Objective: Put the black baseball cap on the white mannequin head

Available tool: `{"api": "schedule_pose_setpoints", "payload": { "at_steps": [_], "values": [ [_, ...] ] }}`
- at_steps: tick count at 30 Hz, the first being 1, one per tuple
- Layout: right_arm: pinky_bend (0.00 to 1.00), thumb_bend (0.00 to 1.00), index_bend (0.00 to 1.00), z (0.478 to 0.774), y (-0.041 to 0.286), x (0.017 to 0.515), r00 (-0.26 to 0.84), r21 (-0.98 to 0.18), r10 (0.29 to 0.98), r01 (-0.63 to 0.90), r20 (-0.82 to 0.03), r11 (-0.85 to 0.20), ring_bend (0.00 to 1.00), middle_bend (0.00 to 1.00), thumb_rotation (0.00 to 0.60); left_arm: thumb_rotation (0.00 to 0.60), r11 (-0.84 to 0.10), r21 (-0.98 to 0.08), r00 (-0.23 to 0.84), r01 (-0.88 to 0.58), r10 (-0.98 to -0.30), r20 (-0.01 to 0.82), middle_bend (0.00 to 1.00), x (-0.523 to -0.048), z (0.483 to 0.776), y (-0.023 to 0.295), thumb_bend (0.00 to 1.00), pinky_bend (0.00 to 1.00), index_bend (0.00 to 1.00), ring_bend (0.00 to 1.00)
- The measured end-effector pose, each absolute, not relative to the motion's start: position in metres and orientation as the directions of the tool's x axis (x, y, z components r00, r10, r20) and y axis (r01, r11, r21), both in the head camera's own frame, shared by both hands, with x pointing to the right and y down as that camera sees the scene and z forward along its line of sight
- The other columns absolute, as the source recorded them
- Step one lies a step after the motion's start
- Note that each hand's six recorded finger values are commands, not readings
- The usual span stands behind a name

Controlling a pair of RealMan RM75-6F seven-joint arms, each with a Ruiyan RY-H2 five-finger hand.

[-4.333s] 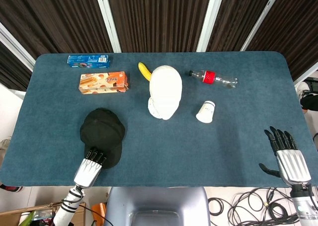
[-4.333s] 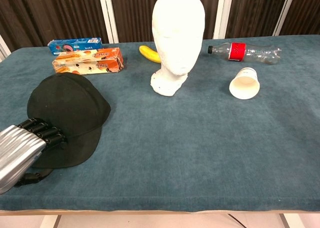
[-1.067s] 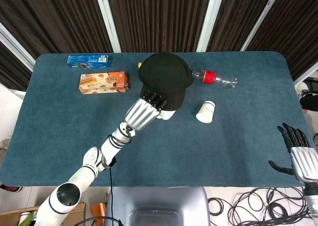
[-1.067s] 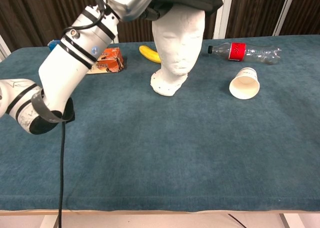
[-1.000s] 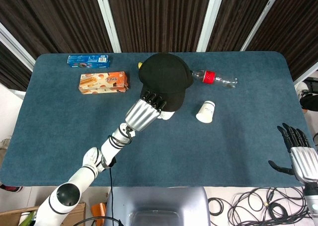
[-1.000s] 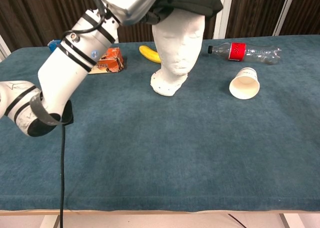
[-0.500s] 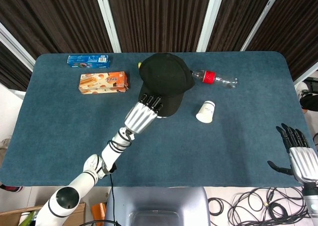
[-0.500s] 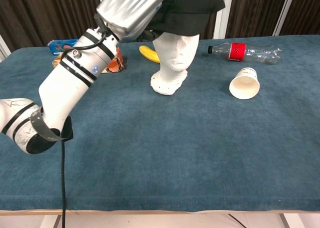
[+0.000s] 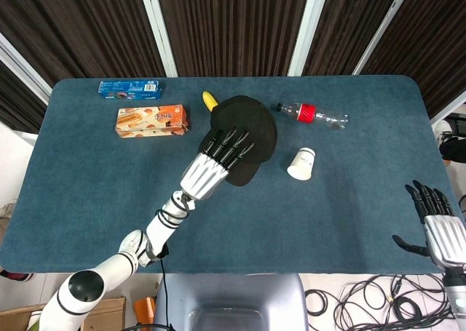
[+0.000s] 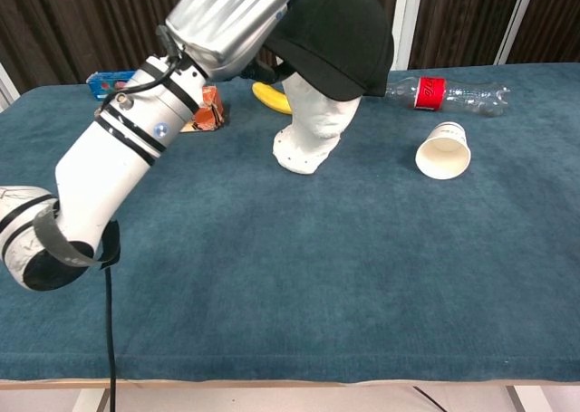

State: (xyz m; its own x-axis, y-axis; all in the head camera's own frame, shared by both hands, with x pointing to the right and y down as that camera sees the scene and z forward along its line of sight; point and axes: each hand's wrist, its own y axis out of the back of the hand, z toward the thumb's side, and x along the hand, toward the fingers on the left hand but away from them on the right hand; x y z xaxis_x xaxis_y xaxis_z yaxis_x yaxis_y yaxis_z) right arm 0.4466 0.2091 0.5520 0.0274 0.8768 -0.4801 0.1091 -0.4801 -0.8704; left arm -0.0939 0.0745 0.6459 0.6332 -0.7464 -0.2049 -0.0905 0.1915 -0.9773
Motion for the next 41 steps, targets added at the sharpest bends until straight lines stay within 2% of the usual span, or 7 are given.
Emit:
{"api": "schedule_pose_setpoints", "payload": {
  "at_steps": [12, 16, 21, 26, 32, 36, 41],
  "values": [
    [0.00, 0.09, 0.00, 0.554, 0.212, 0.443, 0.038, -0.867, 0.873, 0.097, -0.487, -0.488, 0.00, 0.00, 0.600, 0.600, 0.137, -0.987, 0.580, -0.087, -0.798, -0.162, 0.00, -0.135, 0.612, 0.077, 0.28, 0.18, 0.00, 0.01],
    [0.00, 0.09, 0.00, 0.555, 0.212, 0.441, 0.040, -0.867, 0.871, 0.090, -0.489, -0.491, 0.00, 0.00, 0.600, 0.600, 0.059, -0.997, 0.520, -0.049, -0.851, -0.076, 0.00, -0.171, 0.595, 0.078, 0.29, 0.15, 0.00, 0.01],
    [0.00, 0.09, 0.00, 0.558, 0.213, 0.438, 0.043, -0.865, 0.868, 0.079, -0.494, -0.496, 0.00, 0.00, 0.600, 0.600, -0.075, -0.995, 0.391, 0.059, -0.916, 0.092, 0.00, -0.241, 0.580, 0.082, 0.29, 0.14, 0.00, 0.01],
    [0.00, 0.09, 0.00, 0.564, 0.215, 0.432, 0.044, -0.861, 0.862, 0.044, -0.506, -0.507, 0.00, 0.00, 0.600, 0.600, -0.290, -0.948, 0.183, 0.130, -0.933, 0.310, 0.00, -0.343, 0.589, 0.117, 0.29, 0.11, 0.00, 0.00],
    [0.00, 0.09, 0.00, 0.566, 0.216, 0.430, 0.031, -0.864, 0.864, 0.029, -0.502, -0.503, 0.00, 0.00, 0.600, 0.600, -0.492, -0.869, 0.069, -0.046, -0.870, 0.489, 0.00, -0.409, 0.602, 0.169, 0.30, 0.07, 0.00, 0.00],
    [0.00, 0.09, 0.00, 0.568, 0.216, 0.431, 0.018, -0.865, 0.865, 0.028, -0.501, -0.501, 0.00, 0.00, 0.600, 0.600, -0.513, -0.846, 0.001, -0.145, -0.855, 0.518, 0.00, -0.448, 0.600, 0.204, 0.30, 0.07, 0.00, 0.00],
    [0.00, 0.09, 0.00, 0.569, 0.214, 0.429, 0.015, -0.866, 0.866, 0.022, -0.499, -0.500, 0.00, 0.00, 0.600, 0.600, -0.481, -0.870, -0.017, -0.110, -0.874, 0.486, 0.00, -0.469, 0.593, 0.223, 0.30, 0.06, 0.00, 0.00]
  ]
}}
